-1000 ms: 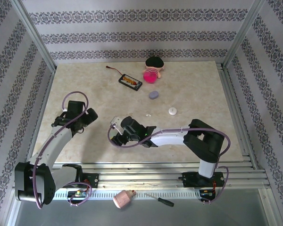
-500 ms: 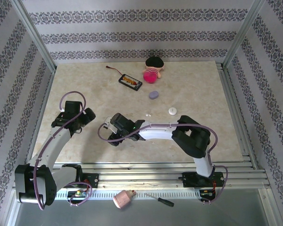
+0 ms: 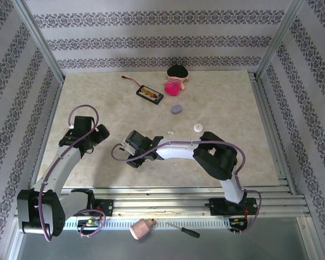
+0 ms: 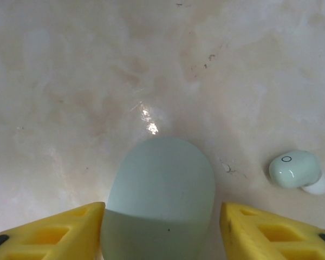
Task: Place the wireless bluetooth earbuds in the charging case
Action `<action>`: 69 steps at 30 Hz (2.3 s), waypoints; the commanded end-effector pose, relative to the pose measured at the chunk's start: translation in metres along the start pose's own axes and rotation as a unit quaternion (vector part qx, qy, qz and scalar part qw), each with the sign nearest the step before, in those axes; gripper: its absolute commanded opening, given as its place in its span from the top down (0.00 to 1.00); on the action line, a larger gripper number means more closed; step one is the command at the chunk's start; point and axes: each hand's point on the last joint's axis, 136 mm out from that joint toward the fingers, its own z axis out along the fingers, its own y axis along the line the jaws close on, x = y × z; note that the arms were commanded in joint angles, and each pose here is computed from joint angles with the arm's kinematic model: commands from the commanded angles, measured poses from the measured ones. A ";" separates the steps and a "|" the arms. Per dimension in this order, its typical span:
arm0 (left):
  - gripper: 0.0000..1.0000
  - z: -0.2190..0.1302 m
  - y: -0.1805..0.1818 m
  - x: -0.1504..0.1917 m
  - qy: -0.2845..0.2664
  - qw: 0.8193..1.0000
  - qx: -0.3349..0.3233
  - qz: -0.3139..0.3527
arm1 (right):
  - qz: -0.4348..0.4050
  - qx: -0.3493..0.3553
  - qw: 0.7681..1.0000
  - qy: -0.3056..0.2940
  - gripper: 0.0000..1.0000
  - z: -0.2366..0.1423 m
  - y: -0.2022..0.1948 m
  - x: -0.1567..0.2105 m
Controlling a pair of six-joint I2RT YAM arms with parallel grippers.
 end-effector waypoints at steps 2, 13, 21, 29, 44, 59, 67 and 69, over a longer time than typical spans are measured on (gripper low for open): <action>0.01 -0.003 0.006 -0.002 -0.004 1.000 -0.009 0.013 | 0.002 -0.018 1.000 -0.002 0.52 -0.003 -0.002 -0.003; 0.01 -0.008 -0.001 -0.007 -0.028 0.997 0.016 0.069 | -0.021 -0.045 0.998 -0.044 0.63 -0.032 -0.015 -0.010; 0.01 -0.019 -0.041 -0.019 -0.068 0.979 0.111 0.158 | -0.034 -0.062 0.993 -0.091 0.66 -0.089 -0.046 -0.014; 0.01 -0.064 -0.135 -0.015 -0.198 0.880 0.309 0.301 | 0.007 -0.026 0.992 -0.124 0.68 -0.145 -0.096 -0.013; 0.01 -0.133 -0.204 0.115 -0.146 0.587 0.635 0.481 | -0.055 -0.146 0.978 -0.141 0.74 -0.221 -0.046 -0.001; 0.27 -0.166 -0.205 0.160 -0.080 0.497 0.691 0.518 | -0.108 -0.216 0.957 -0.159 0.77 -0.245 -0.006 -0.013; 0.43 -0.167 -0.205 0.163 -0.075 0.492 0.692 0.522 | -0.120 -0.218 0.953 -0.173 0.78 -0.253 -0.004 -0.015; 0.47 -0.166 -0.205 0.163 -0.071 0.491 0.692 0.524 | -0.121 -0.219 0.952 -0.174 0.78 -0.253 -0.004 -0.015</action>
